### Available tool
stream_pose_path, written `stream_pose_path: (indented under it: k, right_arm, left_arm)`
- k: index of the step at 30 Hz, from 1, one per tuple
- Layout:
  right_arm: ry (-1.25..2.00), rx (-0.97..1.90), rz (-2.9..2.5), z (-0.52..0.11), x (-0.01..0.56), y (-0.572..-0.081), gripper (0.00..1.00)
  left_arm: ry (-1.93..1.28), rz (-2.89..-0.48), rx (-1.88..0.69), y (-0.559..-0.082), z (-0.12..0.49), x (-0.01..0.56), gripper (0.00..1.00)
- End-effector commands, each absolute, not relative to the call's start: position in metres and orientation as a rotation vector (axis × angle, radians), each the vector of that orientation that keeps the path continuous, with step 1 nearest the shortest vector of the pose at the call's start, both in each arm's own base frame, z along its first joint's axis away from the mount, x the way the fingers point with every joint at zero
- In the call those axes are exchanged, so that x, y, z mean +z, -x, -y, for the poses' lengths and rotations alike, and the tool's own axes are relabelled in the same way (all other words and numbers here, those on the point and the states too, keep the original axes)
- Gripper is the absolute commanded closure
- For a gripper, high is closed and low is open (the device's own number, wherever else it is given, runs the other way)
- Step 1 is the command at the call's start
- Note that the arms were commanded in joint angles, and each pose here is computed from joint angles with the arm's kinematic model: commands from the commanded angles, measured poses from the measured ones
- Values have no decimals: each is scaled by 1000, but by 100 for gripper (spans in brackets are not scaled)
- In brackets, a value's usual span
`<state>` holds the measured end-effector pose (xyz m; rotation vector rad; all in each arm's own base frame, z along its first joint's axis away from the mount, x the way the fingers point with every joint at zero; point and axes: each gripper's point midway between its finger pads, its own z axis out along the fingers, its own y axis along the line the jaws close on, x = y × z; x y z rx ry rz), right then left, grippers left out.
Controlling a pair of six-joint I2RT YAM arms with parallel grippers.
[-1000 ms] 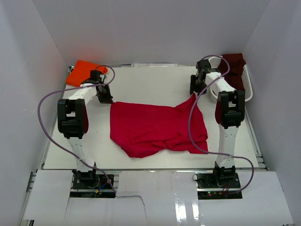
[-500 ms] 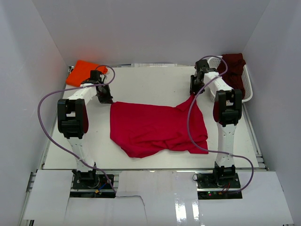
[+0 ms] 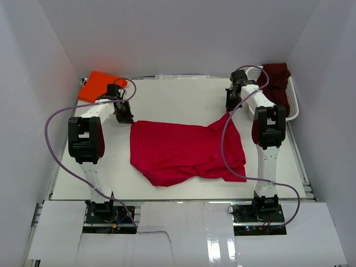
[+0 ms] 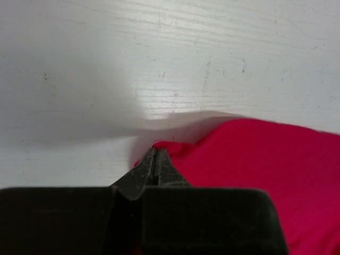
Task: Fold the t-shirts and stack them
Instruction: Flatten out the tshirt
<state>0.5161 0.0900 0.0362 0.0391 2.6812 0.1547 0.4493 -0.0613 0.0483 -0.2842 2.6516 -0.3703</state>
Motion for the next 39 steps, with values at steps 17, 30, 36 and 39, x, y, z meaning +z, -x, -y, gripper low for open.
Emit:
stream_pose_path:
  k: [17, 30, 36, 39]
  right_arm:
    - [-27, 139, -2375, -93, 194, -508, 92]
    - [65, 149, -2133, -105, 305, -422, 92]
    - [119, 133, -2008, -119, 351, -393, 92]
    - [129, 116, -1961, -118, 366, -387, 92]
  left_arm:
    - [173, -2386, -542, -470, 84, 162, 100]
    - [113, -2094, -487, -422, 74, 264, 100]
    - [81, -2044, -508, -396, 77, 283, 100]
    - [82, -2030, -491, -389, 74, 284, 100]
